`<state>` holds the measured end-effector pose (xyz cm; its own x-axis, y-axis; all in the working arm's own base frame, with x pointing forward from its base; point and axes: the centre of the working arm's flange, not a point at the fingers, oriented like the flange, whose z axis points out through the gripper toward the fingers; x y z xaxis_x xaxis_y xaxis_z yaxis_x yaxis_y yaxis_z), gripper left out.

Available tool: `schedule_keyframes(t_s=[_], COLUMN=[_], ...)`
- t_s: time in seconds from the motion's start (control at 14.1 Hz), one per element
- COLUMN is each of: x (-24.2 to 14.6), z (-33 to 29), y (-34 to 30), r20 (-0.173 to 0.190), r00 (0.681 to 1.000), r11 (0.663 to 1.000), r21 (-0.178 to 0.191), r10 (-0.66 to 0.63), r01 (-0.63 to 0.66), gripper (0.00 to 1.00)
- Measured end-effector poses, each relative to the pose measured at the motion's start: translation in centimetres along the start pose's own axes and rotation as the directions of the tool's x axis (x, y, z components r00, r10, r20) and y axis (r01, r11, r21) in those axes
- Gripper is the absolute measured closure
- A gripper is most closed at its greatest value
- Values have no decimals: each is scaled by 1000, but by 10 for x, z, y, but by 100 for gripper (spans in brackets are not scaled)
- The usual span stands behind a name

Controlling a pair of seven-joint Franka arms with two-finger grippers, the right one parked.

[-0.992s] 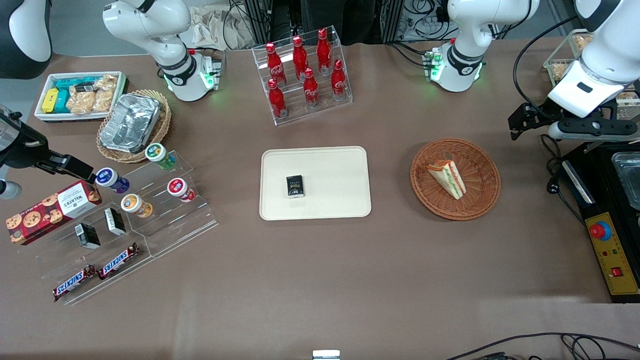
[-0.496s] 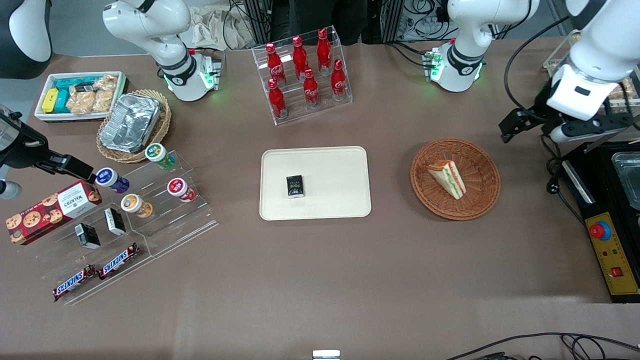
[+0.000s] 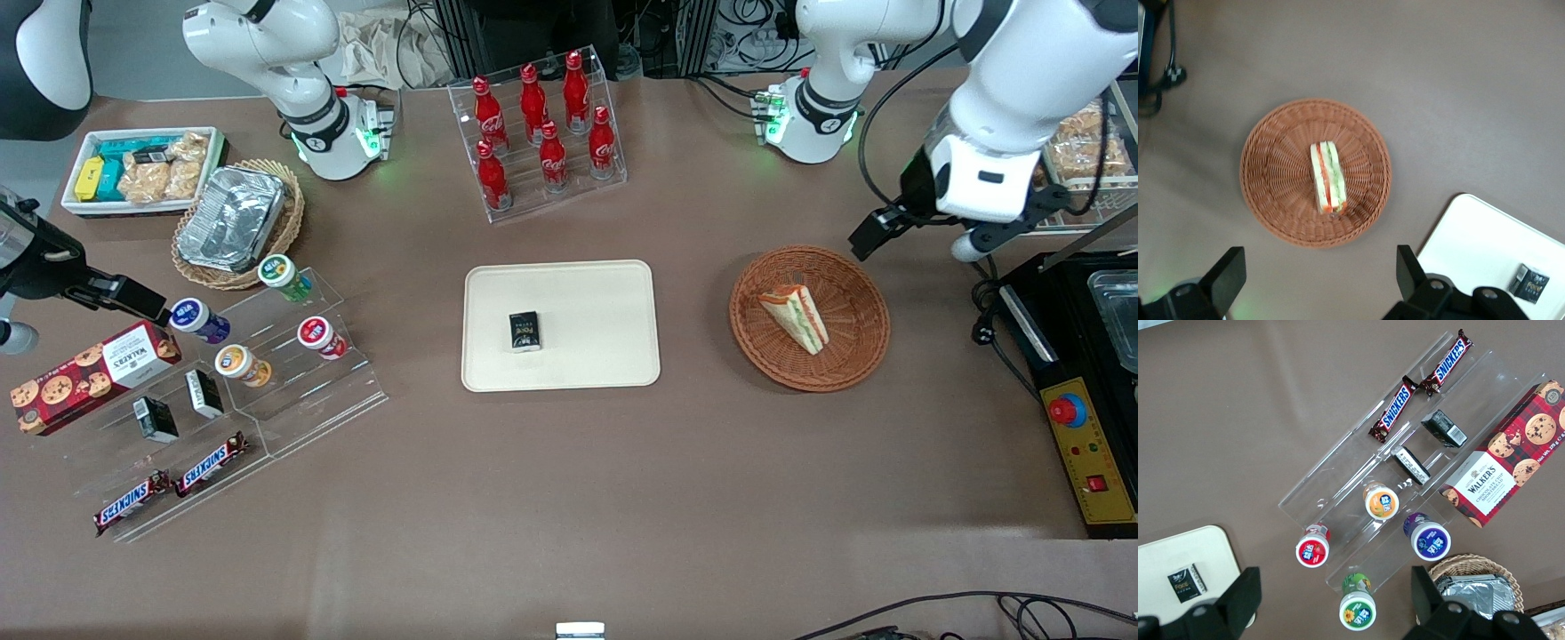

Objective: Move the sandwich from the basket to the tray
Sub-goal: 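Move the left gripper over the wrapped sandwich in the wicker basket, then lower the left gripper and close it on the sandwich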

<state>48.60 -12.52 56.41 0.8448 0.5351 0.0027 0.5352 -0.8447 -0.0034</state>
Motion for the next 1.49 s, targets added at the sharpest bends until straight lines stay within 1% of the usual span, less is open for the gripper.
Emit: schedule_keyframes(t_s=[0.14, 0.28, 0.43, 0.78, 0.92, 1.06, 1.49], x=[-5, -5, -4, -11, -16, -23, -41], z=[19, 38, 59, 133, 161, 190, 246], y=[5, 6, 7, -3, -10, -19, -42], r20=[29, 49, 58, 65, 60, 50, 3], r00=[999, 997, 994, 987, 987, 987, 988], r11=[999, 996, 994, 987, 987, 987, 988], r21=[30, 54, 65, 82, 78, 66, 4], r10=[-30, -67, -90, -144, -148, -151, -156], r01=[29, 64, 86, 139, 144, 148, 156], gripper=[0, 0, 0, 0, 0, 0, 0])
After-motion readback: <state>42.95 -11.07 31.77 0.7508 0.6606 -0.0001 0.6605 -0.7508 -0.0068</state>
